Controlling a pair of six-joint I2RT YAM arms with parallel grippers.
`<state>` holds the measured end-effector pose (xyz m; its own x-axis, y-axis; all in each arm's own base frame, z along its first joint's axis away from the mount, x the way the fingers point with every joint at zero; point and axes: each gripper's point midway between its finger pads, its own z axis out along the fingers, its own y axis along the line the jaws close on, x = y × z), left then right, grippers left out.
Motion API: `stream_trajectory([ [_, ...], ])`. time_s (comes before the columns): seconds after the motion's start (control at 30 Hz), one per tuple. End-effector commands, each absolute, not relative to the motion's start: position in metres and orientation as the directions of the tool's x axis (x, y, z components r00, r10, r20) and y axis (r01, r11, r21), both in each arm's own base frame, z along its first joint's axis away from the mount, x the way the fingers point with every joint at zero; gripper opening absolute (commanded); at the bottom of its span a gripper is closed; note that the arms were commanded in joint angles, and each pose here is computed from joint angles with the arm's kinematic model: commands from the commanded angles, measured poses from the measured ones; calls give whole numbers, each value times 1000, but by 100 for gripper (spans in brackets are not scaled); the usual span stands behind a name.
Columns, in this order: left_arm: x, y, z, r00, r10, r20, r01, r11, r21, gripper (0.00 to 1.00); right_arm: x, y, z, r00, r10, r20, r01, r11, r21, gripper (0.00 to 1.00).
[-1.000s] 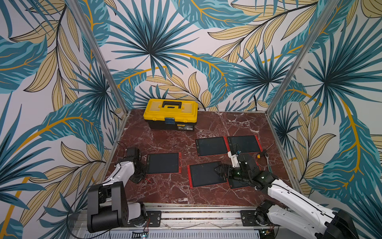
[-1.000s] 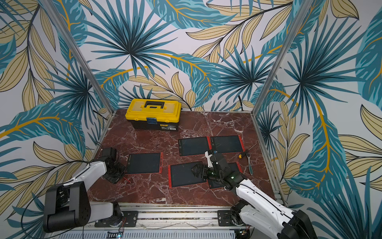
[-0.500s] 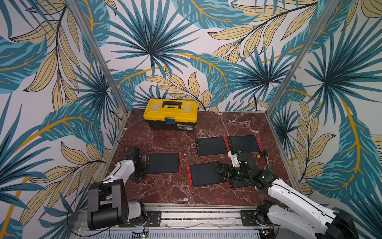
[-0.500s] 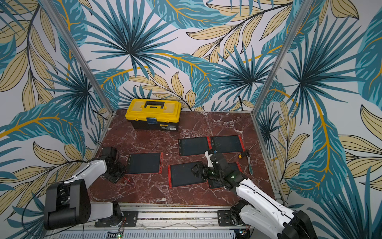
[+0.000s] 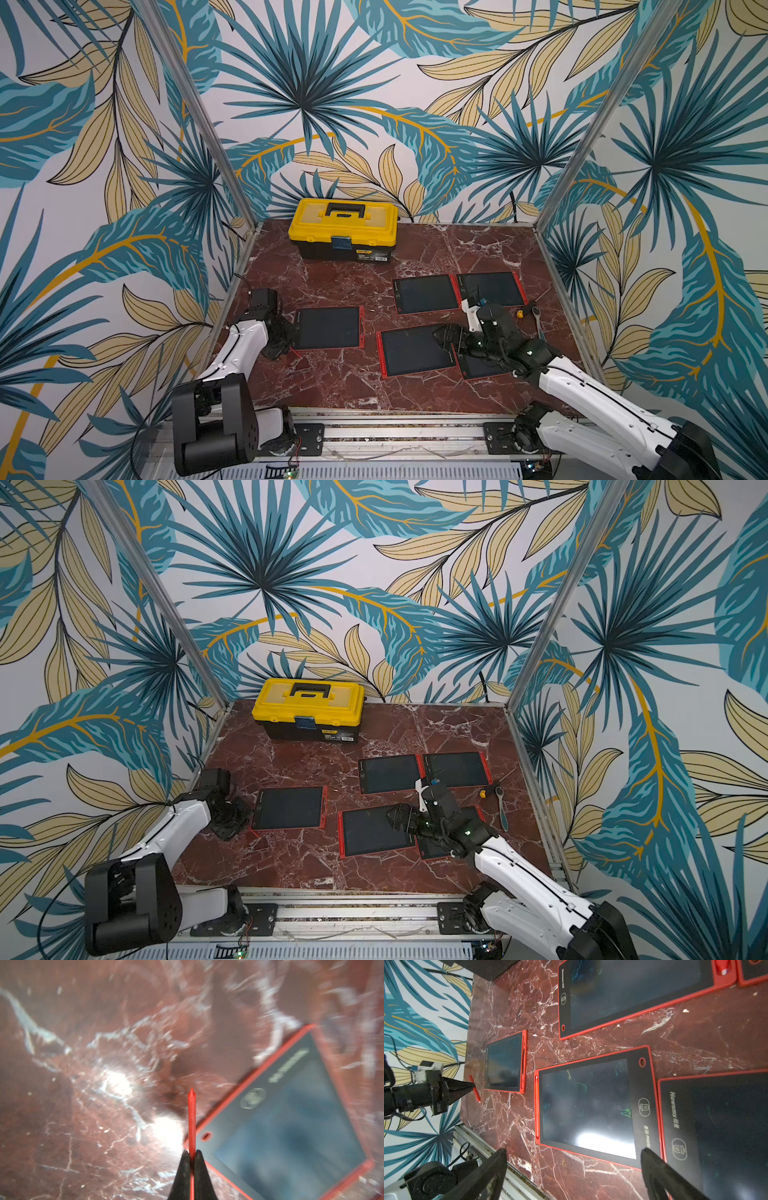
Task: Place the stylus back onto the writing tablet
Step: Pick up the stylus from the center of the board.
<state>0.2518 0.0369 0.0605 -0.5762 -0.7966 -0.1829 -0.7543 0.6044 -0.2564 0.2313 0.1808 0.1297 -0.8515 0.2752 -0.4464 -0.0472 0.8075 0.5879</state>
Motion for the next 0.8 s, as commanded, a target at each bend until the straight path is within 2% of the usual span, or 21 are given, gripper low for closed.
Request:
stream_trajectory([
  [0.0, 273, 30, 97, -615, -748, -250, -668, 662, -339, 0, 238, 178, 140, -827, 339, -448, 0, 797, 604, 100],
  [0.17, 288, 2, 125, -669, -681, -298, -565, 727, -390, 0, 240, 177, 148, -824, 383, -418, 50, 783, 620, 99],
  [0.37, 304, -44, 154, -731, -578, -361, -422, 800, -427, 0, 243, 184, 168, -823, 329, -463, -32, 786, 617, 99],
  [0.53, 317, -94, 189, -762, -481, -433, -235, 829, -507, 0, 246, 194, 184, -820, 285, -497, -108, 775, 623, 99],
  [0.63, 322, -120, 203, -765, -454, -456, -154, 817, -556, 0, 249, 205, 193, -825, 290, -486, -131, 737, 663, 99],
  [0.77, 325, -156, 212, -781, -418, -464, -48, 781, -623, 0, 253, 231, 213, -842, 319, -435, -166, 614, 772, 98],
])
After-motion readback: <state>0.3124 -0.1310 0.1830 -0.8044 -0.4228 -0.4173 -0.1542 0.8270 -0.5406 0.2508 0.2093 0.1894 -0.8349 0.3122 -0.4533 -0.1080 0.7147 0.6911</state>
